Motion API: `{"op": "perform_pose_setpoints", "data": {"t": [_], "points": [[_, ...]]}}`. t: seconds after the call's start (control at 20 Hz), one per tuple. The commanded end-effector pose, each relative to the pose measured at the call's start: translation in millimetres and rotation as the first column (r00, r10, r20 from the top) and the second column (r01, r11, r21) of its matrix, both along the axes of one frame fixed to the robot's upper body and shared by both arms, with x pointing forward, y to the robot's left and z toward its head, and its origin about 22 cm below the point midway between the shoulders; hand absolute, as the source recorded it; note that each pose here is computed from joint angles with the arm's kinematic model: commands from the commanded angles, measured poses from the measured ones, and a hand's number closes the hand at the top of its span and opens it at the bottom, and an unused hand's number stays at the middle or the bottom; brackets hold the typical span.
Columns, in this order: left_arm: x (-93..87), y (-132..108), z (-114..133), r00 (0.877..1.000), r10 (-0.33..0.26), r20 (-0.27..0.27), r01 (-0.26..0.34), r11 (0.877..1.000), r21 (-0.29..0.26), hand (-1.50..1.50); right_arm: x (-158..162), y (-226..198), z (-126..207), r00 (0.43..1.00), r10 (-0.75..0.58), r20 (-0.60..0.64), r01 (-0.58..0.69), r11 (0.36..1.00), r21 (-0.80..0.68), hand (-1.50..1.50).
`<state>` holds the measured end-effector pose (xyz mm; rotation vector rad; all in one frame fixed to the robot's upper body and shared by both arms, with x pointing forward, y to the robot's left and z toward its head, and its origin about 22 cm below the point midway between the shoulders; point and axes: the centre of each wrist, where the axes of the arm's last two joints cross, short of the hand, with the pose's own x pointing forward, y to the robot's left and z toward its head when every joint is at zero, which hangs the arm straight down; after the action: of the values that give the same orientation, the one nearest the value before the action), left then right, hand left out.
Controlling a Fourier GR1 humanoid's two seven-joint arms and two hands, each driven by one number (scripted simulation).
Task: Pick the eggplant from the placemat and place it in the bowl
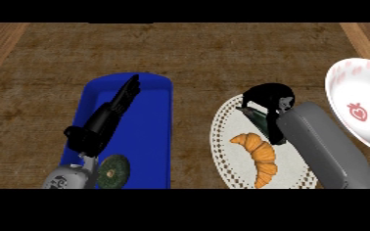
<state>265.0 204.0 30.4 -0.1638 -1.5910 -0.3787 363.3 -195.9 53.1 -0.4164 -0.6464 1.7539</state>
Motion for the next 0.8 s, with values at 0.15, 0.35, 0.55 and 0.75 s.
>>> {"op": "perform_pose_setpoints", "data": {"t": [0.15,0.35,0.55,0.75], "points": [[4.6,5,6,1.0,-0.014,0.002,0.014,1.0,0.008,0.0,-20,0,-36,0.998,0.026,0.065,-0.03,0.997,0.069,1.5],[9.1,-3,8,1.0,0.008,0.017,-0.008,1.0,0.006,0.0,-5,0,-15,0.993,-0.009,0.114,-0.002,0.995,0.098,1.5],[-4.4,10,-2,0.998,0.055,-0.022,-0.055,0.998,0.008,0.0,-63,-33,-15,0.949,-0.101,0.297,0.044,0.98,0.194,1.5],[-0.9,3,0,0.999,0.047,-0.009,-0.047,0.999,0.008,0.0,-116,-47,-3,0.916,-0.123,0.381,0.036,0.973,0.229,1.5]]}}
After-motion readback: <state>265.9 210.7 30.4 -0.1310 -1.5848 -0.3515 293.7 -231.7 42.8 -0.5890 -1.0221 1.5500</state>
